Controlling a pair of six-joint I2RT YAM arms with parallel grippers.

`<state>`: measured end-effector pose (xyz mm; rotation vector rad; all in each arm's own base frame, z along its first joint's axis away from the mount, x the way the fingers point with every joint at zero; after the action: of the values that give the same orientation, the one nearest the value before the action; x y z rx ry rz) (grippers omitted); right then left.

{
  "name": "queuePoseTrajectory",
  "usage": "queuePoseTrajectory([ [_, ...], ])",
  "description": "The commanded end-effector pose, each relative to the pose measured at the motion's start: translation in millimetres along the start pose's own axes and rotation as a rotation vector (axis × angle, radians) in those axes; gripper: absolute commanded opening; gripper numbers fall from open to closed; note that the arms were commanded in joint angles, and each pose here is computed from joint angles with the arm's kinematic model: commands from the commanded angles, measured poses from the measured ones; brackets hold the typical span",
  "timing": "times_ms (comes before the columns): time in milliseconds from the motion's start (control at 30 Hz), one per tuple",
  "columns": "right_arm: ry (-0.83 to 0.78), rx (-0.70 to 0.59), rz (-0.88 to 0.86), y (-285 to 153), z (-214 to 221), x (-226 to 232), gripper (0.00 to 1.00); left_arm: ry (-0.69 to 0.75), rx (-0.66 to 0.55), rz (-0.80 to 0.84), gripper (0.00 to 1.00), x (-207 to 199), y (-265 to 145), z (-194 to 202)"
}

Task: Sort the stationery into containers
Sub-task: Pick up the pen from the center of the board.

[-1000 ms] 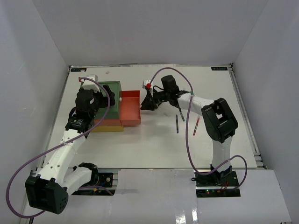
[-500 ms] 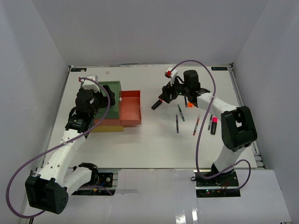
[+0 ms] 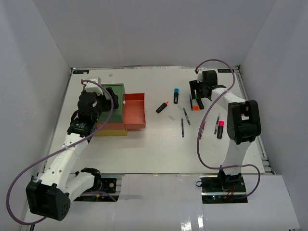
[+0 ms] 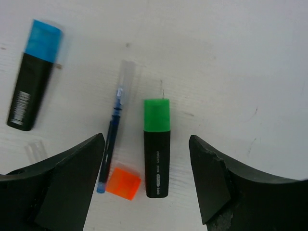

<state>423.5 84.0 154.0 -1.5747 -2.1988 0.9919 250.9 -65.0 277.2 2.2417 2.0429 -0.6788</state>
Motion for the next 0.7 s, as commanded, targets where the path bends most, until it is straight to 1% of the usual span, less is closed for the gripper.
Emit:
queuePoseTrajectory([
  [0, 0.079, 0.065, 0.056, 7, 6, -11, 0.76, -0.006, 0.130, -0.016, 0.96, 5, -3, 21],
  [233, 0.114, 0.108, 0.031, 25, 21, -19, 0.70, -0.006, 0.130, -0.016, 0.96, 5, -3, 21],
  [400, 0.132, 0.138, 0.014, 37, 32, -20, 0.64, -0.006, 0.131, -0.017, 0.96, 5, -2, 21],
  [533, 0.146, 0.151, 0.011, 39, 38, -25, 0.56, -0.006, 0.132, -0.015, 0.96, 5, -2, 21],
  [567, 0.145, 0.154, 0.013, 39, 40, -26, 0.52, -0.006, 0.132, -0.015, 0.96, 5, -2, 21],
  [633, 0.146, 0.154, 0.023, 37, 40, -29, 0.48, -0.006, 0.133, -0.016, 0.96, 5, -2, 21],
  [667, 0.140, 0.151, 0.025, 36, 39, -29, 0.41, -0.007, 0.133, -0.016, 0.96, 5, -2, 21],
])
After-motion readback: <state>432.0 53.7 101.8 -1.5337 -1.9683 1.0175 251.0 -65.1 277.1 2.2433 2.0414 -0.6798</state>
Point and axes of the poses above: each gripper's point midway between its finger pads, its own y axis out along the fingers, its own x axis along the line the jaws close on, z = x × y, the point moved 10 cm from there along -y, back along the fingers, and after that the axes turned 8 degrees about -y, right-handed, at the moved point
